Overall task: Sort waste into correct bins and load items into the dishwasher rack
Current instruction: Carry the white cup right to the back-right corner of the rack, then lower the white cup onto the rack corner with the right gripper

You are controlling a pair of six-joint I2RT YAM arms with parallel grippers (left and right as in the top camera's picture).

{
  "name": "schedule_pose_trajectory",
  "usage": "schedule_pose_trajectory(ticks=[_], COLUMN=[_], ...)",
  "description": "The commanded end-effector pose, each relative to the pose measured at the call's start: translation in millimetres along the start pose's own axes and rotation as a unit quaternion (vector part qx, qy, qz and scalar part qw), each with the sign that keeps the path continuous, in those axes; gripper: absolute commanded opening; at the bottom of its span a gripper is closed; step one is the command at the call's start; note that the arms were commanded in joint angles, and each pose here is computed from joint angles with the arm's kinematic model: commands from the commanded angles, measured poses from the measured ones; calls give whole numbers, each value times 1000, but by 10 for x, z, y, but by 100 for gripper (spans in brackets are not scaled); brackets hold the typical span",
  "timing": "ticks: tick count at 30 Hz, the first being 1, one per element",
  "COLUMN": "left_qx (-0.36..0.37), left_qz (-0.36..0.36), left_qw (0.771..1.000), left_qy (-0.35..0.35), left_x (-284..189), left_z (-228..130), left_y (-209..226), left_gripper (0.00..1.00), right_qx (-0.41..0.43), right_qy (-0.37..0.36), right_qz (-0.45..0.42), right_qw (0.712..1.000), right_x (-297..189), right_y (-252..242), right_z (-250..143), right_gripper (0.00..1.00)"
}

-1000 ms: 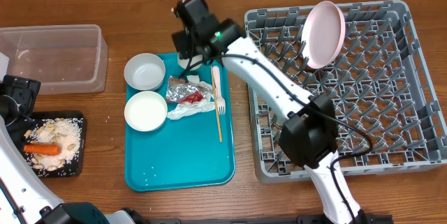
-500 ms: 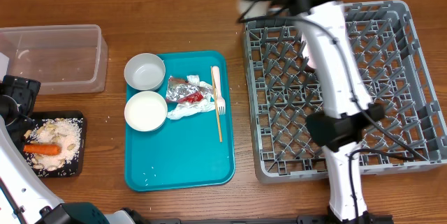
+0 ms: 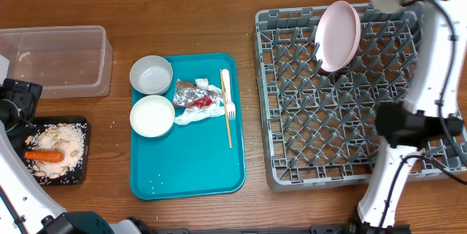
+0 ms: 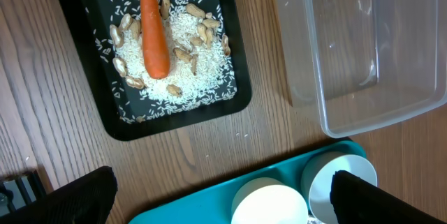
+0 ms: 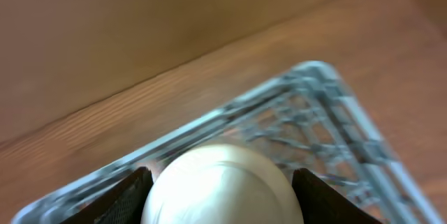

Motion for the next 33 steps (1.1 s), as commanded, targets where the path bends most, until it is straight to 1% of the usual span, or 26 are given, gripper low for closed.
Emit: schedule_pose_trajectory(ticks=[1,5,14,17,24,28,30,33], left_qx=[-3,-3,-3,-3,-3,-3,-3,-3], left_qz=[3,3,3,3,3,3,3,3], left_qw=[1000,1000,1000,1000,1000,1000,1000,1000], left_qy=[-6,-6,-6,-6,-6,-6,-6,-6], left_x=[-7,-7,-7,-7,-7,-7,-7,-7], left_z=[33,33,33,33,33,33,33,33], left_y=[-6,-6,-6,-6,-6,-6,-5,-6], left_gripper=[100,100,100,100,100,100,100,100], right_qx=[29,42,36,35,33,33,33,32], right_qy=[-8,13,88,102,117,120,120,122], right_qz=[-17,-37,-66,-72,-77,-78,-79,-79], right_qw=[999,998,993,992,990,989,989,989], right_x=[9,132,630,782,981,1009,1010,1008], right_y=[-242,-455,-547,-566,-586,-590,-591,-593], right_z=[96,55,-254,-325,-420,-438,-440,-448], right_gripper=[27,27,29,31,34,42,48,65])
Point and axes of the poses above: each gripper's point midway between its finger pads, its own x axis out along the fingers, its own y axis along the line the jaws close on, z = x × y, the point moved 3 cm from there along -x, back along the fingers, and after that the axes turned 5 degrees about x, right-handed, at the moved point
